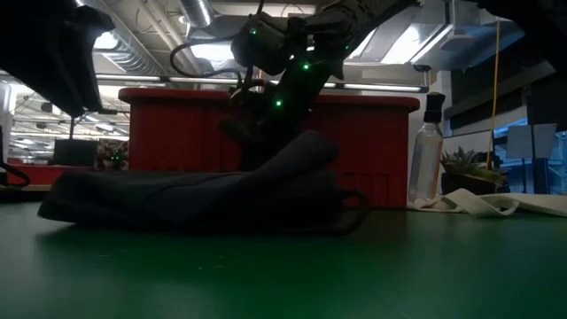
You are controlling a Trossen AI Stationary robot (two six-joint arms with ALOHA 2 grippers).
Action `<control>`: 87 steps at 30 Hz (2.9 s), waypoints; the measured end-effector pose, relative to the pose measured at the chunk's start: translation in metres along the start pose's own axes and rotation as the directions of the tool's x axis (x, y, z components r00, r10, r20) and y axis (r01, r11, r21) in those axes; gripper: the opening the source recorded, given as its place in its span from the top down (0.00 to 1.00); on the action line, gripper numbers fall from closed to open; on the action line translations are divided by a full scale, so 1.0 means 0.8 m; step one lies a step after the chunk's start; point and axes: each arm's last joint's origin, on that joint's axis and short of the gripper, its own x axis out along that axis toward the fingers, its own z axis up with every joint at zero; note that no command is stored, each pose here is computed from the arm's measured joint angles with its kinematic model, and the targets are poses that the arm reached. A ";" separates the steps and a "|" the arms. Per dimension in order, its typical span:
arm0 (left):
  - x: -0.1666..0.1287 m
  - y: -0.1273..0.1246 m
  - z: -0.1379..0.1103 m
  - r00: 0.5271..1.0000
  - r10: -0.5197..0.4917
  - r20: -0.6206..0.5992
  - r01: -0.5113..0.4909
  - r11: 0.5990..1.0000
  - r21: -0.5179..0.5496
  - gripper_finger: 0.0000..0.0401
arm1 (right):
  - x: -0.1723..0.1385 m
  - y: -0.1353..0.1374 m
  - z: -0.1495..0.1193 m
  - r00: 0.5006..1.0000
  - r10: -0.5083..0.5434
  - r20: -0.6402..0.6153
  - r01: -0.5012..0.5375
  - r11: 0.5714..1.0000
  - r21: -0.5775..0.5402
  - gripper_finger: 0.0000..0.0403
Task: Fold Laundry from Bin
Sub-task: Fold the black shorts from the red laundry bin
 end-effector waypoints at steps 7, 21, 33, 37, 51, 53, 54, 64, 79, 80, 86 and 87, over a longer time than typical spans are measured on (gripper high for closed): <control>-0.002 -0.013 0.016 0.989 -0.086 0.123 0.097 0.992 -0.083 0.67 | 0.000 -0.001 -0.003 1.000 -0.005 -0.022 0.004 0.999 -0.047 0.72; 0.024 -0.029 0.033 0.982 -0.100 0.162 0.126 0.979 -0.161 0.67 | -0.070 -0.011 0.028 0.998 0.031 0.058 -0.029 0.999 -0.033 0.49; 0.054 -0.006 0.076 0.963 -0.074 0.258 0.119 0.980 -0.161 0.67 | -0.206 -0.010 0.039 0.986 0.105 0.129 -0.092 0.990 -0.104 0.49; 0.061 0.004 0.093 0.947 -0.072 0.312 0.131 0.976 -0.173 0.67 | -0.230 -0.006 0.030 0.988 0.123 0.098 -0.109 0.985 -0.137 0.49; 0.119 0.035 0.127 0.943 -0.030 0.330 0.120 0.960 -0.254 0.67 | -0.322 -0.009 0.000 0.988 0.057 0.146 -0.034 0.987 -0.159 0.49; 0.138 0.031 0.126 0.953 -0.028 0.301 0.107 0.962 -0.250 0.67 | -0.316 -0.006 -0.011 0.992 0.045 0.117 -0.026 0.986 -0.163 0.49; 0.146 0.029 0.124 0.958 -0.023 0.287 0.098 0.964 -0.248 0.67 | -0.311 -0.007 -0.016 0.994 0.040 0.105 -0.023 0.988 -0.155 0.49; 0.186 0.031 0.116 0.981 -0.103 0.167 0.140 0.964 -0.227 0.67 | -0.259 -0.005 -0.073 0.999 -0.003 -0.037 -0.002 0.992 -0.126 0.49; 0.182 0.026 0.091 0.990 -0.136 -0.025 0.129 0.973 -0.191 0.67 | -0.187 0.004 -0.146 0.994 0.111 -0.004 -0.111 0.994 0.009 0.49; 0.181 0.025 0.089 0.990 -0.135 -0.032 0.126 0.973 -0.192 0.67 | -0.183 0.006 -0.148 0.992 0.123 0.020 -0.123 0.992 0.020 0.49; 0.173 0.016 0.076 0.985 -0.133 -0.108 0.113 0.979 -0.171 0.67 | -0.159 0.018 -0.153 0.983 0.158 0.094 -0.163 0.985 0.050 0.49; 0.171 0.015 0.073 0.984 -0.128 -0.127 0.106 0.980 -0.169 0.67 | -0.155 0.020 -0.154 0.983 0.159 0.095 -0.165 0.985 0.050 0.49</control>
